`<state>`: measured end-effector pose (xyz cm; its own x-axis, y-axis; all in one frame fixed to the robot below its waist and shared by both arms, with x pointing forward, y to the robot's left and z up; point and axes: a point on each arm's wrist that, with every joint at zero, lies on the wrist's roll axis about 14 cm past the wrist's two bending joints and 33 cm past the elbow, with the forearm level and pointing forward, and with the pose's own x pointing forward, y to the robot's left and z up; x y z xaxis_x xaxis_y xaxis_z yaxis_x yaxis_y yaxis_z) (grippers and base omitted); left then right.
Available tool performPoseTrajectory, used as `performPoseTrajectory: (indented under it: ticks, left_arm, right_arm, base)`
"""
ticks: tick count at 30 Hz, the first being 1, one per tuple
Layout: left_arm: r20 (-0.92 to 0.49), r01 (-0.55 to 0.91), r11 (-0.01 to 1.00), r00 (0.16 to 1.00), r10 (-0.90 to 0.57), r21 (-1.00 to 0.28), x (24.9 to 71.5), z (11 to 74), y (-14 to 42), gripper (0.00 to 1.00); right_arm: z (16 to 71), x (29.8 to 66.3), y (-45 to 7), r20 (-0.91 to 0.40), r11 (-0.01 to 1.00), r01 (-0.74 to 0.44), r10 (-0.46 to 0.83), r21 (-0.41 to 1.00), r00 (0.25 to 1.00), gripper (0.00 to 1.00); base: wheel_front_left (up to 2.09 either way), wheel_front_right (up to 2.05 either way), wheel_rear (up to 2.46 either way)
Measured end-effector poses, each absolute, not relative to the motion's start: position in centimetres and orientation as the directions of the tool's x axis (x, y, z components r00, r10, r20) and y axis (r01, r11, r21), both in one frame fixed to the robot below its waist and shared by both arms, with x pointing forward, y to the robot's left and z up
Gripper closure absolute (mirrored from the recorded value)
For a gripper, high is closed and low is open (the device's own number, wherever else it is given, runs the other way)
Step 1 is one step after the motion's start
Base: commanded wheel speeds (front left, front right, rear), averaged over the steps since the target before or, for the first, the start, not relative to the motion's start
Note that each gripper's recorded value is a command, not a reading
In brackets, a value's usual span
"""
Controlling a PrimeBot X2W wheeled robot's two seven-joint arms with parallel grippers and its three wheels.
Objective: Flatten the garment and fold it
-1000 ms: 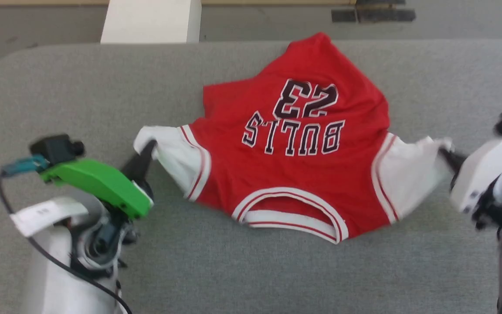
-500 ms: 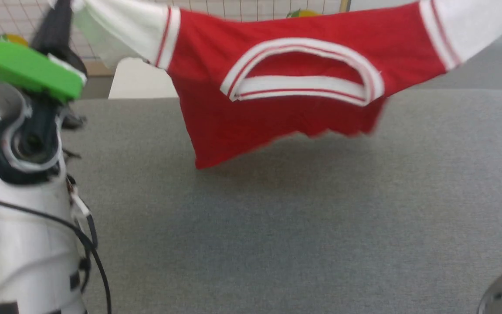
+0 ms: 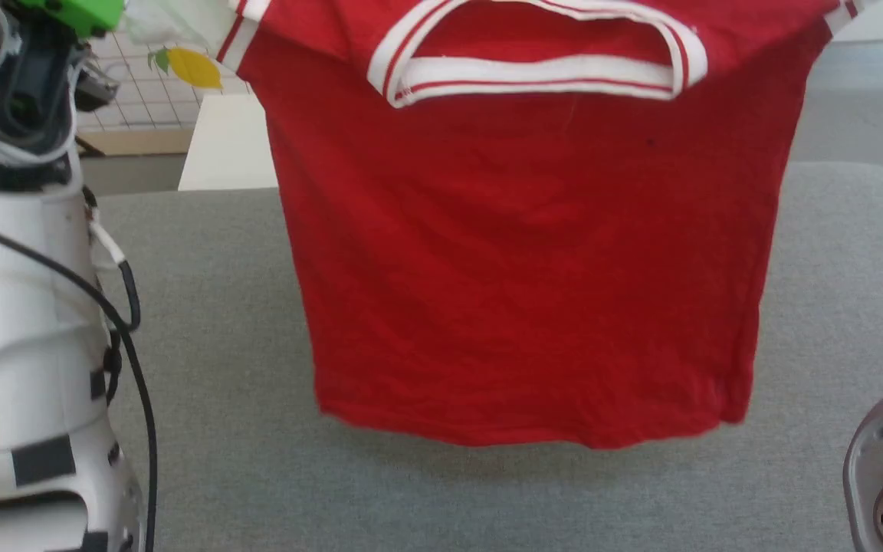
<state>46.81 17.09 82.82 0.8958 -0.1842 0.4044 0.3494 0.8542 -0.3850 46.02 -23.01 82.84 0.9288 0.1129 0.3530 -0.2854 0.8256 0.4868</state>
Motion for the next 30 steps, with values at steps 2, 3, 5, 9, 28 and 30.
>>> performPoseTrajectory:
  ticks: [2, 3, 5, 9, 28, 30]
  left_arm:
    - [0.378, 0.337, 0.849, 0.908, -0.179, -0.407, 47.9, 82.5, 17.3, 1.0]
    - [0.358, 0.322, 0.86, 0.916, -0.178, -0.396, 48.6, 82.3, 17.4, 1.0]
    - [0.328, 0.293, 0.867, 0.931, -0.162, -0.403, 49.9, 82.0, 18.0, 1.0]
    - [0.248, 0.217, 0.91, 0.96, -0.133, -0.354, 53.2, 80.5, 19.2, 1.0]
    - [0.246, -0.011, 0.969, 0.966, 0.073, -0.245, 68.1, 71.4, 23.0, 1.0]
    - [0.205, -0.032, 0.967, 0.975, 0.085, -0.254, 69.1, 68.8, 23.4, 1.0]
  right_arm:
    - [82.9, 46.8, -22.8, 0.337, 0.838, -0.272, 0.113, 0.473, 0.935, 1.0]
    - [83.0, 47.3, -22.6, 0.328, 0.849, -0.262, 0.111, 0.46, 0.938, 1.0]
    - [83.0, 48.4, -22.3, 0.307, 0.87, -0.24, 0.109, 0.431, 0.945, 1.0]
    - [83.2, 51.1, -21.0, 0.277, 0.886, -0.238, 0.132, 0.399, 0.952, 1.0]
    - [74.7, 68.4, -19.5, 0.209, 0.962, -0.088, 0.033, 0.258, 0.977, 1.0]
    - [72.0, 69.8, -19.2, 0.163, 0.961, -0.084, 0.042, 0.264, 0.986, 1.0]
  base:
    - [0.0, 0.0, 0.0]
    - [0.0, 0.0, 0.0]
    - [0.0, 0.0, 0.0]
    - [0.0, 0.0, 0.0]
    - [0.0, 0.0, 0.0]
    - [0.0, 0.0, 0.0]
